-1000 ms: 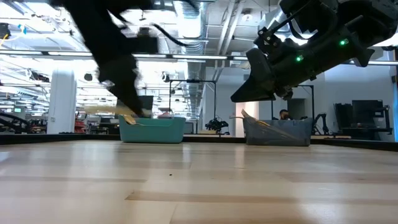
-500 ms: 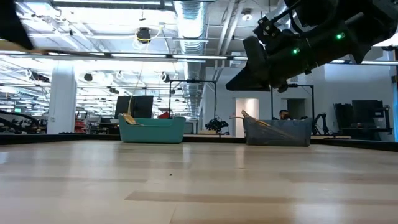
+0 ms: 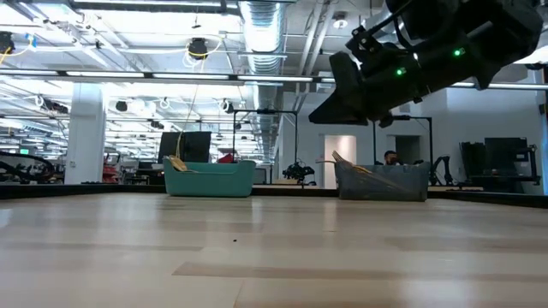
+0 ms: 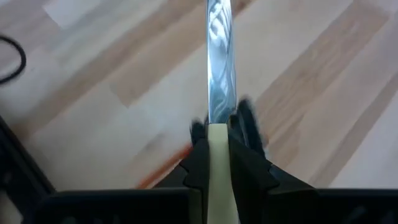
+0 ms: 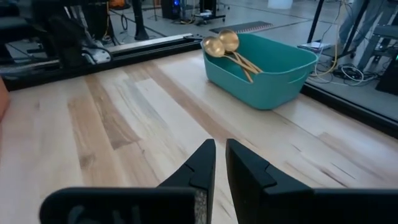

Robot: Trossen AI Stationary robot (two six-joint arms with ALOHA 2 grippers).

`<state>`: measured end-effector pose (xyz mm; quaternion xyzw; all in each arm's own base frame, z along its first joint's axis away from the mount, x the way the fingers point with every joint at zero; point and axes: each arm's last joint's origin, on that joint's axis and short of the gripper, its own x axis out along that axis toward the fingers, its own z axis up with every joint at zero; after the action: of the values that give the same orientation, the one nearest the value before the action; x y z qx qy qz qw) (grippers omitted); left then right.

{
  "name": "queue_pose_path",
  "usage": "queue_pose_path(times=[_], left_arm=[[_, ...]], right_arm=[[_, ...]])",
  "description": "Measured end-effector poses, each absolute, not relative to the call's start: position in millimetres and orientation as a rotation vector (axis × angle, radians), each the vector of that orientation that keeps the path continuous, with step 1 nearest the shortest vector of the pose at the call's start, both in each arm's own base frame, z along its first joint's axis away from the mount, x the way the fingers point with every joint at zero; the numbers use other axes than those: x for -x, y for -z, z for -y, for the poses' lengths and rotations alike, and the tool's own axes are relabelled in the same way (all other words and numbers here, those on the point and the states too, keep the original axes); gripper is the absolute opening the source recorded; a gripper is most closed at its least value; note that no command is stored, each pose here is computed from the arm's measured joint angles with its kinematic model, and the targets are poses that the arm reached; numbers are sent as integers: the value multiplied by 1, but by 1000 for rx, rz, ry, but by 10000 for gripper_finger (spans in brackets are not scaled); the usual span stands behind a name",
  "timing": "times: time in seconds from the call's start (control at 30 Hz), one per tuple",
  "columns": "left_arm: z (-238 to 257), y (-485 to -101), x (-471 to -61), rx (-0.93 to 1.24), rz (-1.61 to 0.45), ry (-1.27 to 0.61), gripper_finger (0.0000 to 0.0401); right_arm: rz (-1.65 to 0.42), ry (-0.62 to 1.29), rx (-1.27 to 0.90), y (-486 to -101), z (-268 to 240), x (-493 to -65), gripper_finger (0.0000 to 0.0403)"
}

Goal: Sort silverware by color (type)
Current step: Put the yellow table knife into the orange bin, then return to Home Position

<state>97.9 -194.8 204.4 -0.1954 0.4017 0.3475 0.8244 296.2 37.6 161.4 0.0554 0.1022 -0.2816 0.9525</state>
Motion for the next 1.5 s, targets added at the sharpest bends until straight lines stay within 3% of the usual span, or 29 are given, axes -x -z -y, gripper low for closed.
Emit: queue_pose_path(times=[0.33, 0.67, 0.93, 1.13, 1.33, 1.5], left_arm=[[221, -183, -90, 445, -894, -661, 53], [218, -195, -82, 493, -943, -636, 114], [211, -211, -80, 497, -863, -549, 142], [198, -223, -102, 276, -523, -463, 142], [162, -243, -136, 80, -590, -527, 111], [124, -265, -167, -3, -616, -523, 74]], right_arm=[[-162, 587, -140, -166, -31, -298, 65], [-140, 510, -167, -169, -33, -300, 66], [-127, 394, -170, -179, -38, -309, 66], [-96, 363, -127, -198, -37, -308, 66], [-127, 56, -142, -238, -27, -284, 66], [-166, 79, -114, -258, -12, -261, 66]])
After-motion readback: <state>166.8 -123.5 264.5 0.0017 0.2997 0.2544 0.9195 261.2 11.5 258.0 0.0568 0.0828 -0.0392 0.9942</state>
